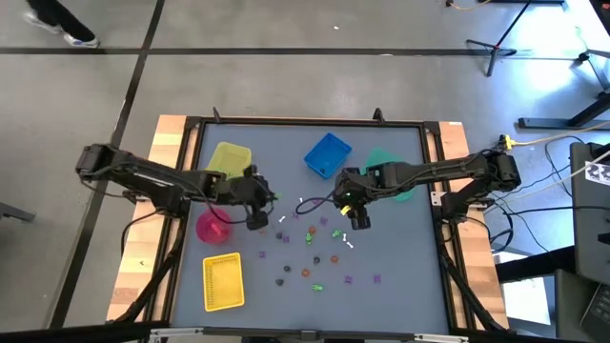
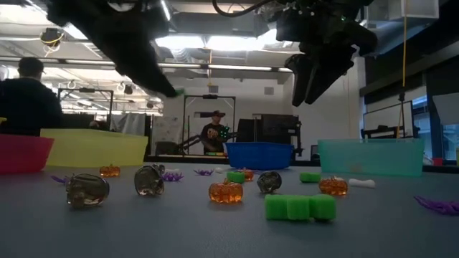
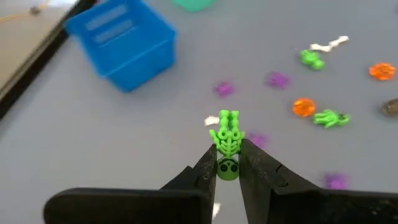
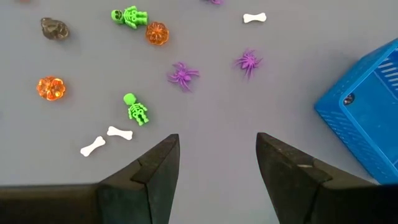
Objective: Sort Halloween decoration
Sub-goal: Put the green skeleton toy into the yellow bin
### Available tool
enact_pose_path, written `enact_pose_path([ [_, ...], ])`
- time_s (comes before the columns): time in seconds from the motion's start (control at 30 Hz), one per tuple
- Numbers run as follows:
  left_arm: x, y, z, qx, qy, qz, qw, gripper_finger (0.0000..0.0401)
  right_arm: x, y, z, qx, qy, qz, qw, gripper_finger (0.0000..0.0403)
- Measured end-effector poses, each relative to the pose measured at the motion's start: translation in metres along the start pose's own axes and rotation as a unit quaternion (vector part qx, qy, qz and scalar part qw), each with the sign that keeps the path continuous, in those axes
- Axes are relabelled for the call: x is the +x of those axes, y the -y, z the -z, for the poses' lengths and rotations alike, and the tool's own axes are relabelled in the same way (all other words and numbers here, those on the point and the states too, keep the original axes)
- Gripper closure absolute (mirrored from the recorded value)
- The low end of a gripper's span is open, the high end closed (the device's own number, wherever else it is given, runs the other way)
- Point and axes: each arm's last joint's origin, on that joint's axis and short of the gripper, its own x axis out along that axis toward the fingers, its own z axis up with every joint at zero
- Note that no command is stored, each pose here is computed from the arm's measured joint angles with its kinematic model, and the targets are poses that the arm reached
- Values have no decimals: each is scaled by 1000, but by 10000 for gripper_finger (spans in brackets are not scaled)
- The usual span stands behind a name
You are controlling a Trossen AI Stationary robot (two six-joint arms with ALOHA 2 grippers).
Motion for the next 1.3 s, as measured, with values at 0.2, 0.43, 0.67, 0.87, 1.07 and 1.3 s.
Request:
enact_pose_path([
  [0.2,-35,-19,5,-55,-13,-51,997,364,0,0,-1,-14,5,1,1000,191],
  [0.43,-63,-34,23,-89,-66,-98,989,364,0,0,-3,-24,13,3,1000,191],
  [0.67,-74,-43,46,-104,-154,-170,968,364,0,1,-3,-24,15,3,1000,191],
  [0.87,-78,-45,52,-100,-185,-191,959,364,0,1,-3,-24,16,3,1000,191],
  [1.07,-78,-47,52,-100,-170,-219,955,364,0,1,-3,-24,16,3,1000,191],
  [1.3,-78,-48,52,-118,-161,-229,953,325,0,1,-3,-24,16,3,1000,191],
])
